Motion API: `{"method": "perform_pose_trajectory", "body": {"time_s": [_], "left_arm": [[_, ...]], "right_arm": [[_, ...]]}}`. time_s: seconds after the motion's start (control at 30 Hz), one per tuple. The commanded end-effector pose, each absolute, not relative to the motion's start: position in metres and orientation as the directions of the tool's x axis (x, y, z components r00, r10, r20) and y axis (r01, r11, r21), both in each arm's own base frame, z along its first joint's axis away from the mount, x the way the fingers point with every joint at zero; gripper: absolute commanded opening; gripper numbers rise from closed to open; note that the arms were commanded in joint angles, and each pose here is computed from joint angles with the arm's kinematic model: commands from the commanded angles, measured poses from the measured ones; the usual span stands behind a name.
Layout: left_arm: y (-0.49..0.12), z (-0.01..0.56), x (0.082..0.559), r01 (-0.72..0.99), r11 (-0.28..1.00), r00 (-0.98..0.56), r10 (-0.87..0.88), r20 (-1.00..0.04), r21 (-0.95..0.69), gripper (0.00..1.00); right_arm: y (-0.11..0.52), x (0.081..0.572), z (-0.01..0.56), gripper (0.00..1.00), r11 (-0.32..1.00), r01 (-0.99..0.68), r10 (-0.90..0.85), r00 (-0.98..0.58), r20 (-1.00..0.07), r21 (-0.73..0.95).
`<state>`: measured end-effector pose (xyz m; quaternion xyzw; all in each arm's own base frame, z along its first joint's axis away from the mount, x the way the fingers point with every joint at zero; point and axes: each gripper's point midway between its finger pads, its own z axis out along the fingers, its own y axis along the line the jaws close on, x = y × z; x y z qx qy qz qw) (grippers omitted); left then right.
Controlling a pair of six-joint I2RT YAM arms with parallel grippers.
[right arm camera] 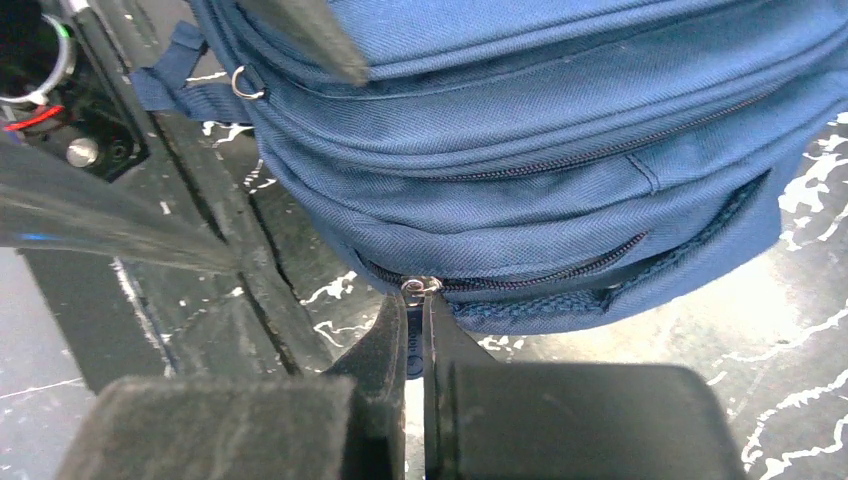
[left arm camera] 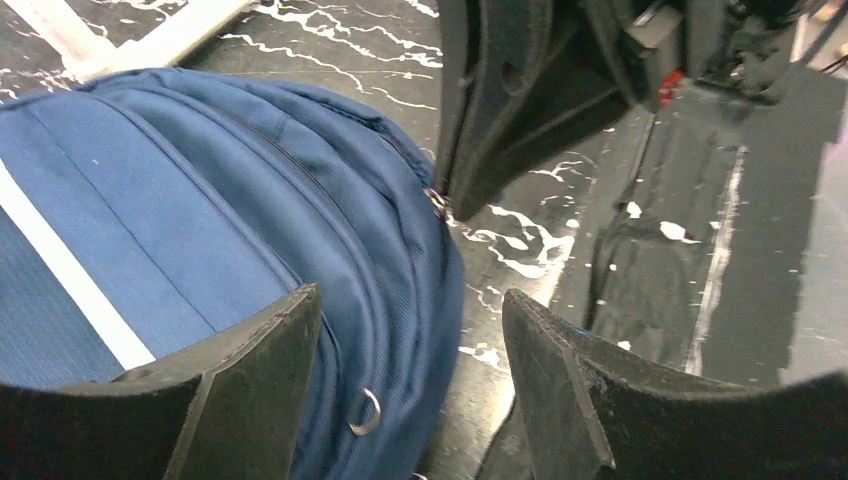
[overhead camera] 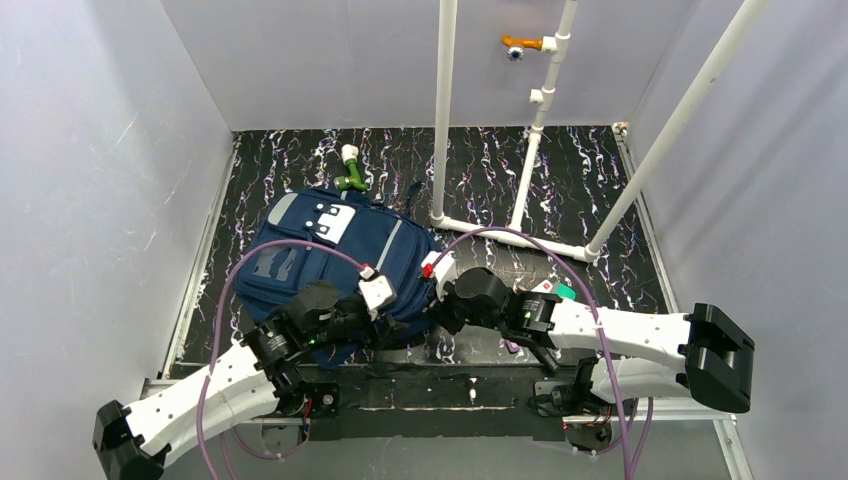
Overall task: Pack the student bag
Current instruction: Zip the student bag at the center of the board.
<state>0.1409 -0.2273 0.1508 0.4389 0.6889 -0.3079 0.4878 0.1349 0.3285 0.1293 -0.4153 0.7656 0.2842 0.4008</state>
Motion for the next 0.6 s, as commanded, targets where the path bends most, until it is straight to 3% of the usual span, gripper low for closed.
{"method": "perform_pose_trajectory", "body": {"time_s": [0.0, 0.3, 0.37, 0.5, 0.57], "left_arm": [[-0.239, 0.162, 0.160, 0.895, 0.416, 0.001, 0.357, -0.934, 0.160, 0.66], [-0.255, 0.135, 0.151, 0.907, 0.346, 0.041, 0.492, -0.870, 0.239, 0.60], [-0.244, 0.131, 0.161, 0.874, 0.402, 0.023, 0.526, -0.850, 0.273, 0.49], [-0.219, 0.124, 0.171, 0.822, 0.470, -0.030, 0.599, -0.800, 0.322, 0.04], [-0.212, 0.126, 0.170, 0.818, 0.472, -0.038, 0.615, -0.788, 0.328, 0.00]], "right_arm": [[0.368, 0.125, 0.212, 0.01, 0.371, -0.900, -0.176, -0.312, -0.934, 0.230], [0.374, 0.113, 0.231, 0.01, 0.309, -0.910, -0.159, -0.334, -0.929, 0.274], [0.374, 0.115, 0.233, 0.01, 0.314, -0.911, -0.160, -0.327, -0.931, 0.266], [0.368, 0.121, 0.225, 0.01, 0.345, -0.915, -0.205, -0.292, -0.934, 0.210], [0.361, 0.128, 0.215, 0.01, 0.383, -0.910, -0.255, -0.269, -0.929, 0.159]]}}
